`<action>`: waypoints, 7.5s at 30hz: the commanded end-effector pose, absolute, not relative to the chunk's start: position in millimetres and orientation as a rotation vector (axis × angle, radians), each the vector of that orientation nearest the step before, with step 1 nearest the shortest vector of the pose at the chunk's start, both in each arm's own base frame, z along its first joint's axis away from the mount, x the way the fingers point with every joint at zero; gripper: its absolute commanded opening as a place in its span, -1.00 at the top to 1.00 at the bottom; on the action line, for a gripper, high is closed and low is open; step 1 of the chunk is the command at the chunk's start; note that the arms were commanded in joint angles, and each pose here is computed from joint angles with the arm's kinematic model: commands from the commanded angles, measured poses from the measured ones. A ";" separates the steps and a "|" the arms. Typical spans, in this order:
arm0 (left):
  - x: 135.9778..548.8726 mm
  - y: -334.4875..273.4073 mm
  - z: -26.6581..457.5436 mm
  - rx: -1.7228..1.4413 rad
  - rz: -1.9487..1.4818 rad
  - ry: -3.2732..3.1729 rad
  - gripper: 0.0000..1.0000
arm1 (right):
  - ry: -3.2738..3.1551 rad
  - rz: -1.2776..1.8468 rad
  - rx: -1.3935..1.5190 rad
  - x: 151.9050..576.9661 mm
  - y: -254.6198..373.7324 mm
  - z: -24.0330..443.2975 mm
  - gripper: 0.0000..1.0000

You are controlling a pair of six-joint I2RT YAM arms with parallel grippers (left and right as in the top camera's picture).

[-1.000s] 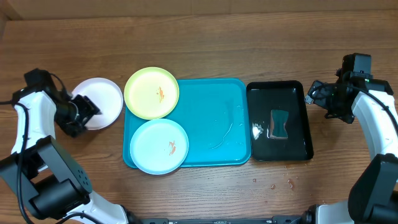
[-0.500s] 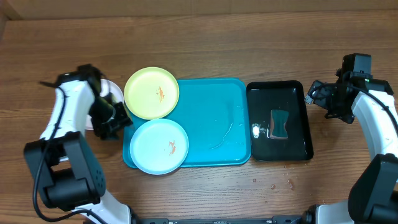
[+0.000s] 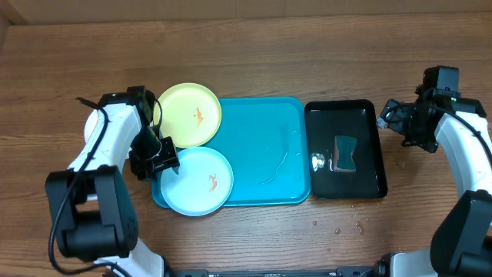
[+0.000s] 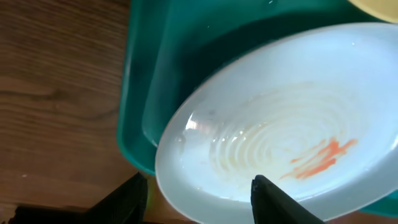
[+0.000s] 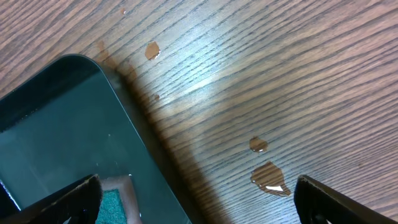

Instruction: Clean dirty plates on tray and stack at the side

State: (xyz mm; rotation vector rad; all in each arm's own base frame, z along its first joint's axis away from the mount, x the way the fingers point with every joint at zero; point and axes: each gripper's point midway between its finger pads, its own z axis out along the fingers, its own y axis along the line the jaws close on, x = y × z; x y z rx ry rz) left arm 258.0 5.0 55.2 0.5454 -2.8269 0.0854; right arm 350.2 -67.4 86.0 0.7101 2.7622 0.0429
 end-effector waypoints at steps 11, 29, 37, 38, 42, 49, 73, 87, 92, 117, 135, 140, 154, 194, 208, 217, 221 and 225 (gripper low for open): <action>234.6 7.8 67.6 0.697 0.069 -2.967 -0.09 | 2.735 0.046 0.713 356.6 -69.9 92.8 -1.00; 213.5 14.0 27.7 0.695 0.000 -2.945 0.31 | 2.735 0.046 0.713 356.6 -69.9 92.8 -1.00; 212.6 15.6 27.3 0.693 -0.015 -2.945 0.66 | 2.735 0.046 0.713 356.6 -69.9 92.8 -1.00; 212.4 15.4 27.3 0.691 -0.015 -2.945 0.75 | 2.735 0.046 0.713 356.5 -69.8 92.8 -1.00; 210.5 7.6 27.8 0.666 0.038 -2.934 0.92 | 2.735 0.046 0.713 356.6 -69.9 92.8 -1.00; 210.8 -24.6 30.3 0.544 0.226 -2.928 0.92 | 2.735 0.046 0.713 356.6 -69.9 92.8 -1.00; 261.4 -161.9 39.8 0.511 0.581 -3.119 0.91 | 2.735 0.046 0.713 356.6 -69.9 92.8 -1.00; 268.9 -165.2 38.1 0.380 0.469 -3.258 0.90 | 2.735 0.046 0.713 356.5 -69.8 92.8 -1.00; 267.6 -164.6 37.6 0.171 0.446 -3.291 0.67 | 2.735 0.046 0.713 356.6 -69.9 92.8 -1.00; 278.4 -135.1 64.8 -0.028 0.209 -3.315 -0.01 | 2.735 0.046 0.713 356.6 -69.9 92.8 -1.00; 292.5 -139.0 67.2 -0.045 0.136 -3.194 -0.01 | 2.735 0.046 0.713 356.6 -69.9 92.8 -1.00; 289.7 -141.9 58.9 -0.044 0.149 -3.159 -0.11 | 2.735 0.046 0.713 356.6 -69.9 92.8 -1.00; 289.2 -141.8 59.3 -0.042 0.150 -3.158 -0.46 | 2.735 0.046 0.713 356.6 -69.9 92.8 -1.00; 286.7 -149.0 59.9 -0.045 0.214 -3.139 0.16 | 2.735 0.046 0.713 356.6 -69.9 92.8 -1.00; 291.5 -146.9 59.7 -0.045 0.192 -3.162 0.10 | 2.735 0.046 0.713 356.6 -69.9 92.8 -1.00; 295.0 -148.2 59.9 -0.046 0.201 -3.177 0.10 | 2.735 0.046 0.713 356.6 -69.9 92.8 -1.00; 295.6 -148.5 59.9 -0.047 0.202 -3.179 0.10 | 2.735 0.046 0.713 356.6 -69.9 92.8 -1.00; 295.7 -148.5 59.9 -0.047 0.202 -3.179 0.09 | 2.735 0.046 0.713 356.6 -69.9 92.8 -1.00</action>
